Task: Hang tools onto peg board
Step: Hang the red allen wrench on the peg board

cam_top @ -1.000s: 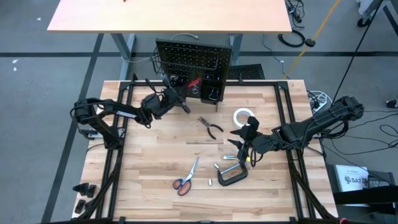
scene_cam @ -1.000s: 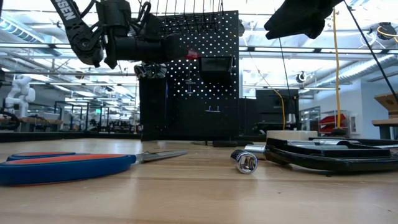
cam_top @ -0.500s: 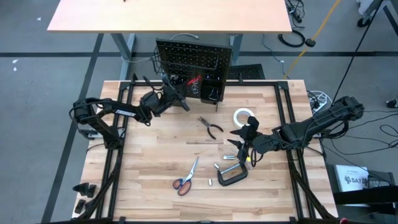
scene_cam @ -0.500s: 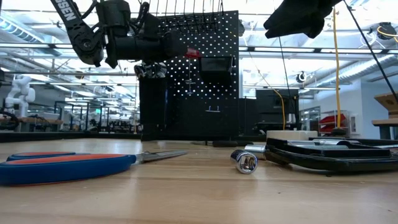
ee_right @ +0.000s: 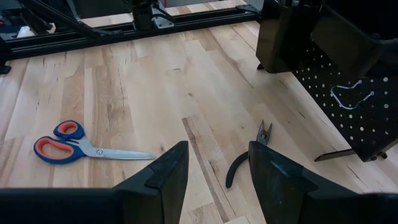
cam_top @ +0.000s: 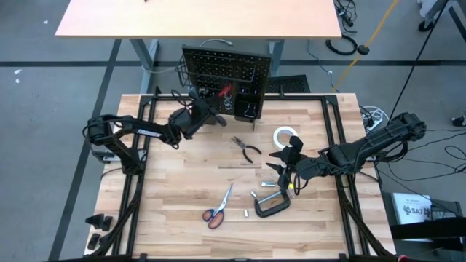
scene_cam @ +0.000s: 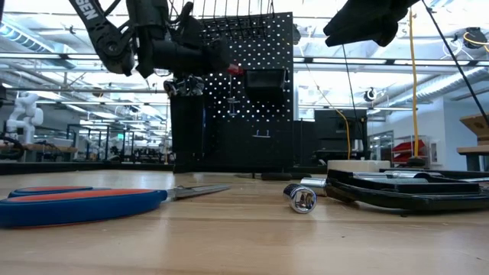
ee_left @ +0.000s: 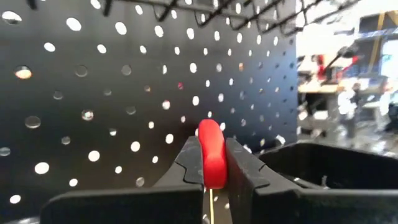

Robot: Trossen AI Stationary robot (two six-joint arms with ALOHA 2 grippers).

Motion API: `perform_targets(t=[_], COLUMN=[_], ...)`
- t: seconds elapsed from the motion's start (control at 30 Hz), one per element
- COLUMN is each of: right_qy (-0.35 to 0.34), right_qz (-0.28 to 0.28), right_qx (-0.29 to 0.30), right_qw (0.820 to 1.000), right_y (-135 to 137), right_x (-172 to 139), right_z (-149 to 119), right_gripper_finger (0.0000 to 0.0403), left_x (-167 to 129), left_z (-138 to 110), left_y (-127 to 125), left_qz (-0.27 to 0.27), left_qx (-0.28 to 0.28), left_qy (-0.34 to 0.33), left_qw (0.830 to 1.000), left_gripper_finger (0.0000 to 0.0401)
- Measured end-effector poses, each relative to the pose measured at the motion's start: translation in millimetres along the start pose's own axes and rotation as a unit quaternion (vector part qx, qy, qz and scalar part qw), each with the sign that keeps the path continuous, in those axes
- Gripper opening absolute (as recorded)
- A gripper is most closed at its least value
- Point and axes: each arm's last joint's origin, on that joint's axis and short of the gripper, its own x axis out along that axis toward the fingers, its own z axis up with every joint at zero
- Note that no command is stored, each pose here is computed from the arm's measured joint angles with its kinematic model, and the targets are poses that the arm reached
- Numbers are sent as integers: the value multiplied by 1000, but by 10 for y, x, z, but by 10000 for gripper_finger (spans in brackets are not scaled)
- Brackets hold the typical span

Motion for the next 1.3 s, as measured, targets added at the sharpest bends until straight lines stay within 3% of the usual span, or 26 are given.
perform_targets(t=[0.27, 1.03, 1.3], right_qy=[0, -1, -3], right_qz=[0, 1, 1], right_qx=[0, 1, 2], right_qw=[1000, 1000, 1000], right_y=[1, 1, 3], right_x=[0, 0, 0], right_z=[0, 2, 6], right_gripper_finger=[160, 160, 160], left_x=[25, 22, 23], left_z=[57, 107, 97], left_y=[-122, -124, -124], left_qz=[15, 15, 21], left_qx=[45, 21, 27], left_qy=[18, -3, 5], left_qw=[999, 1000, 999], left_gripper_finger=[23, 24, 101])
